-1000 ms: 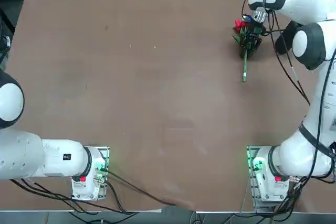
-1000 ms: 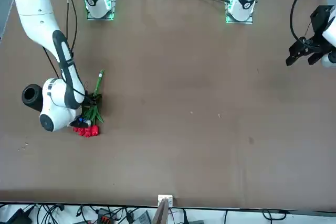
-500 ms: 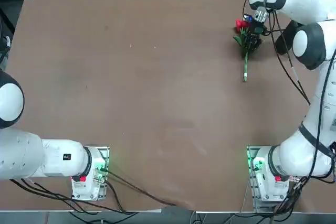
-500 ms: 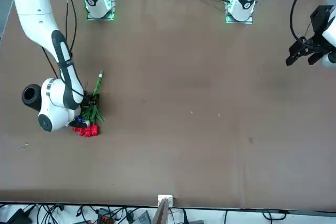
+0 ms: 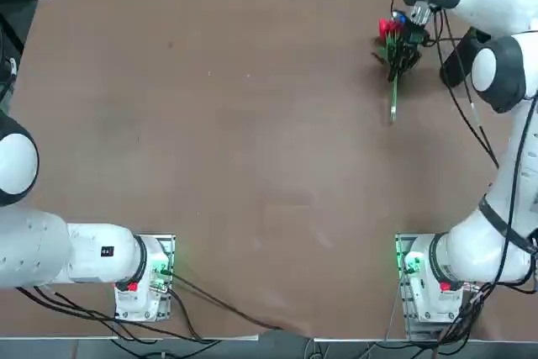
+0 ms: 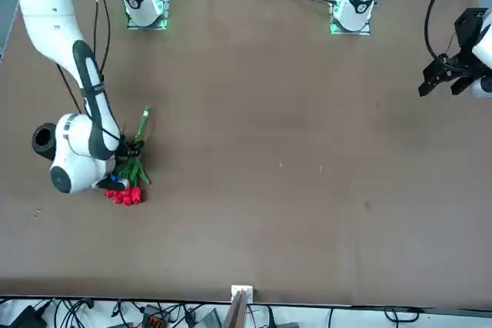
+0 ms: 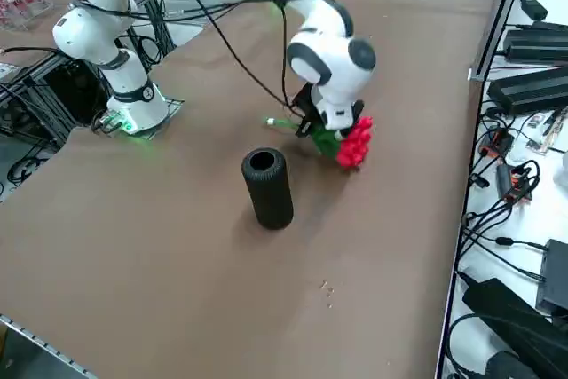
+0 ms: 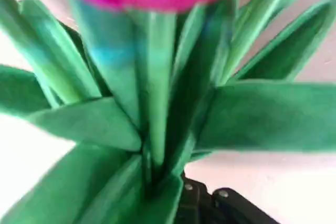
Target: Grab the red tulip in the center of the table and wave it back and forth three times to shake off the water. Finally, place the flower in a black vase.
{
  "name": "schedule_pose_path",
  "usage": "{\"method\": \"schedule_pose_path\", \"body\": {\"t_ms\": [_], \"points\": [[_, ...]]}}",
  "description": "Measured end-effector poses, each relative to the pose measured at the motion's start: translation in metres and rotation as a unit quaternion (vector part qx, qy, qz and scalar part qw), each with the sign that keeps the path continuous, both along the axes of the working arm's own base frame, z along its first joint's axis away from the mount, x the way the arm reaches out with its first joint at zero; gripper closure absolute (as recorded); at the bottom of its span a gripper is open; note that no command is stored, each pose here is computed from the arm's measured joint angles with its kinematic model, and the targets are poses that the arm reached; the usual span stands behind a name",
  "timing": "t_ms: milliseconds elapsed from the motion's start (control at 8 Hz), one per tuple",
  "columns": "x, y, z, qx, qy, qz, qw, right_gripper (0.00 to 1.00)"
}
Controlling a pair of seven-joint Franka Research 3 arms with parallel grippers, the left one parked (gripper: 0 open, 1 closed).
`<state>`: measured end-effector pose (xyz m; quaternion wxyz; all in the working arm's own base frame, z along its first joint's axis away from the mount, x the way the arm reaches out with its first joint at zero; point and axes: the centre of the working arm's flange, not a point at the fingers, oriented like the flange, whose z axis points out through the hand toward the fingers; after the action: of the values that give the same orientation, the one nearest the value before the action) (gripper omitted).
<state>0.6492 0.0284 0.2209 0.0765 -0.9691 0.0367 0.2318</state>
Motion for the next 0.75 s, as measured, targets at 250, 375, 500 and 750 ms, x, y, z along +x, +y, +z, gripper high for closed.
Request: {"method": "schedule_pose_path", "body": {"t_ms": [250, 375, 500, 750], "points": [[0.018, 0.006, 0.093, -0.025, -0.072, -0.043, 0.996, 0.88], [0.025, 0.004, 0.151, -0.057, -0.118, -0.061, 0.989, 0.88], [0.028, 0.000, 0.206, -0.106, -0.165, -0.079, 0.977, 0.88], [0.024, -0.005, 0.280, -0.203, -0.244, -0.106, 0.942, 0.88]]}}
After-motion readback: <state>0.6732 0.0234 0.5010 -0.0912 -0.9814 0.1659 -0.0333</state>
